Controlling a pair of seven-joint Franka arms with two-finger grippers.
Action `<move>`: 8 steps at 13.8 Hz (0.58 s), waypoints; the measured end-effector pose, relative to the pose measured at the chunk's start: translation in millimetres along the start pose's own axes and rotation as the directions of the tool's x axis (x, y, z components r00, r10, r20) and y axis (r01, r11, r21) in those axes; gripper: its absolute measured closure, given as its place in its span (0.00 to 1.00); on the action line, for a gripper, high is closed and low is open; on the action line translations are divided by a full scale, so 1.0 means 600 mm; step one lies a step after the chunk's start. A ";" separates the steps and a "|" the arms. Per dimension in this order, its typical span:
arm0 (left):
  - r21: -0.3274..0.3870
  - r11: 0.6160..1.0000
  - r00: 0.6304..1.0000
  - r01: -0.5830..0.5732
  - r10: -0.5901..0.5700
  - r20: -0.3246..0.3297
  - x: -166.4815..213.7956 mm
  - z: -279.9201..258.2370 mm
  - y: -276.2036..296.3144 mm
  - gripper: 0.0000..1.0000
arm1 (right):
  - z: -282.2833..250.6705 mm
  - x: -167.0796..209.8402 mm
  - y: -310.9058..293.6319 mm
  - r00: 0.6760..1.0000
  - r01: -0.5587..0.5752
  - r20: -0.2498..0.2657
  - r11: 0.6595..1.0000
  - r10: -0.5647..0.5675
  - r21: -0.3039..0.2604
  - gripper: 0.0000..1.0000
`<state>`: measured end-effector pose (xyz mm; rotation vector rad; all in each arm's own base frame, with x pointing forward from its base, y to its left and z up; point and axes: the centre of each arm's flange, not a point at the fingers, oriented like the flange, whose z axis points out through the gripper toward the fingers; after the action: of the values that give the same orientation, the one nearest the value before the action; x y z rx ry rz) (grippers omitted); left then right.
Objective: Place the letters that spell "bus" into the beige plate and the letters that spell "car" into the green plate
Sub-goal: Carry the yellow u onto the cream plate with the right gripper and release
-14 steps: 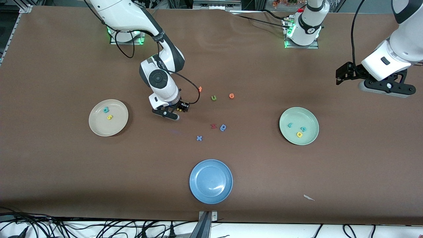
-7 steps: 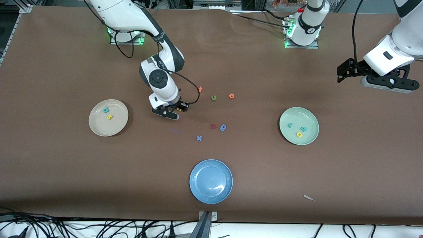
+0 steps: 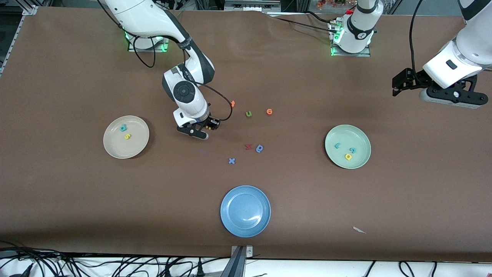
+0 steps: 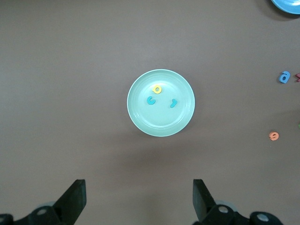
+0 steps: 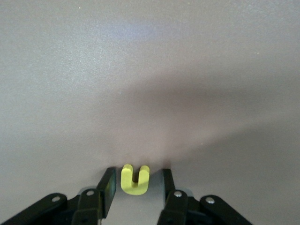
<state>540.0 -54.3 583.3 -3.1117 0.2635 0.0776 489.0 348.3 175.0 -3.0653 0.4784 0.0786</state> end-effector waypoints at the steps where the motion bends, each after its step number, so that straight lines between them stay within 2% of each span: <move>1: 0.000 1.000 1.000 0.001 -0.001 0.000 0.000 0.000 -0.001 0.00 | 0.000 0.000 0.000 1.000 0.000 0.000 1.000 0.000 0.000 0.57; 8: 0.000 1.000 1.000 0.004 -0.004 0.002 -0.001 0.000 -0.002 0.00 | -0.002 0.000 0.002 1.000 -0.001 0.000 1.000 0.001 -0.001 0.68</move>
<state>540.0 -52.7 583.2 -3.1123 0.2573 0.0801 488.5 347.2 175.9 -3.0662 0.4799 0.0787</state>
